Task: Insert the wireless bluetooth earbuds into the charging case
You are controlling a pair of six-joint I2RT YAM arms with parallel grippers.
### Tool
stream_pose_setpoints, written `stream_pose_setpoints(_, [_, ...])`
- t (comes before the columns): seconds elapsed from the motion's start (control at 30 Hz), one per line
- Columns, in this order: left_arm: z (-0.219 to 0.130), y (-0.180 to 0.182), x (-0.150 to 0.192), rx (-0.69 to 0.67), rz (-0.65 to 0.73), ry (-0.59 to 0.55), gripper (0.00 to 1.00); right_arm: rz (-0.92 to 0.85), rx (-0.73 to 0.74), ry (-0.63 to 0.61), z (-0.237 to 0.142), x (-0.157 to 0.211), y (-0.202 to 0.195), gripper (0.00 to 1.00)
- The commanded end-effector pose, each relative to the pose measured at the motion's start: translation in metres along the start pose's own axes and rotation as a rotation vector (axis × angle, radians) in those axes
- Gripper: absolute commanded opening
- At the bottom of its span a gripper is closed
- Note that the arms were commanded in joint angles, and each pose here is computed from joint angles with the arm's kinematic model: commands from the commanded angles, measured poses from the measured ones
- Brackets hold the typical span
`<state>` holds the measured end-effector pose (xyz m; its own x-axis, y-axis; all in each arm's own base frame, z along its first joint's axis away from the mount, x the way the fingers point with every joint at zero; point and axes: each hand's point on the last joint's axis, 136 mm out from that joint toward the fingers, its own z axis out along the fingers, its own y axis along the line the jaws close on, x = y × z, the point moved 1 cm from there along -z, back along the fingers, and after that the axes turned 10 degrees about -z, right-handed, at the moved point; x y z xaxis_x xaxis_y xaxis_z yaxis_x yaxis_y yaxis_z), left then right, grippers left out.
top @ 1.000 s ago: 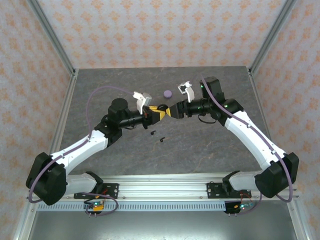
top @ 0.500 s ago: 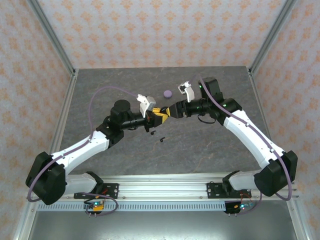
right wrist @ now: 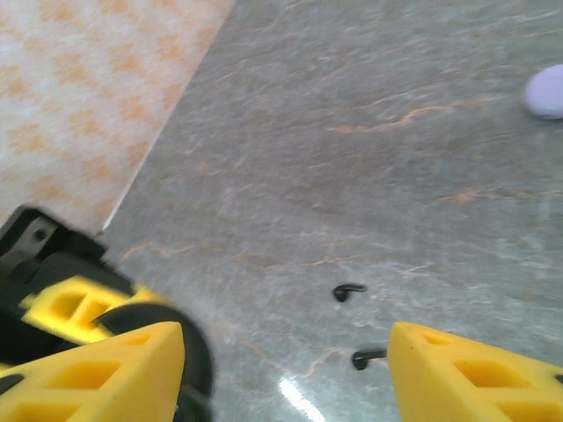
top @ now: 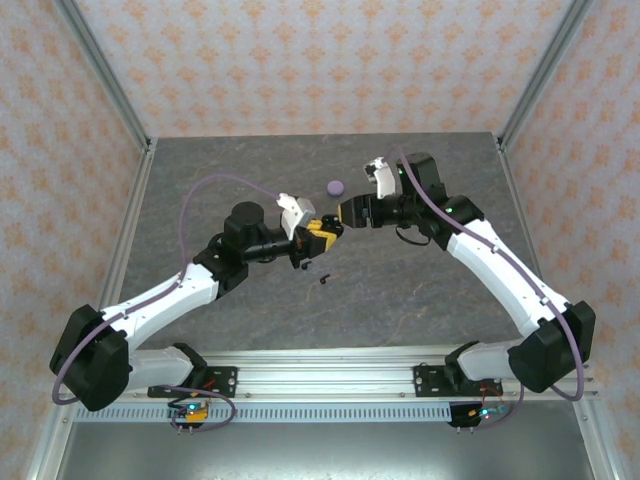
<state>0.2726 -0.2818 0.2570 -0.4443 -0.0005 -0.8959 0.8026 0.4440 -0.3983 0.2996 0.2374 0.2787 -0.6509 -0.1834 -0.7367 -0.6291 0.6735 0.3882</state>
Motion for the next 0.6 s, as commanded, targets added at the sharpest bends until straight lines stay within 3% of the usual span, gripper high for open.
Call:
stream_pose_setpoints(0.0, [-0.007, -0.005, -0.003, -0.009, 0.055, -0.014, 0.16, 0.048, 0.220, -0.094, -0.017, -0.014, -0.030, 0.64])
stream_pose_setpoints(0.1, [-0.013, -0.007, 0.000, -0.016, 0.053, -0.016, 0.16, 0.107, 0.387, -0.057, -0.019, 0.001, -0.059, 0.64])
stream_pose_setpoints(0.2, [-0.022, -0.009, 0.002, -0.036, 0.044, -0.023, 0.16, 0.147, 0.437, 0.033, -0.011, 0.024, -0.073, 0.63])
stream_pose_setpoints(0.43, [-0.045, -0.013, 0.005, -0.085, 0.025, -0.042, 0.16, 0.250, 0.229, 0.229, 0.042, 0.086, -0.062, 0.51])
stream_pose_setpoints(0.57, [-0.054, -0.015, 0.006, -0.104, 0.014, -0.050, 0.17, 0.269, 0.134, 0.303, 0.067, 0.114, -0.052, 0.39])
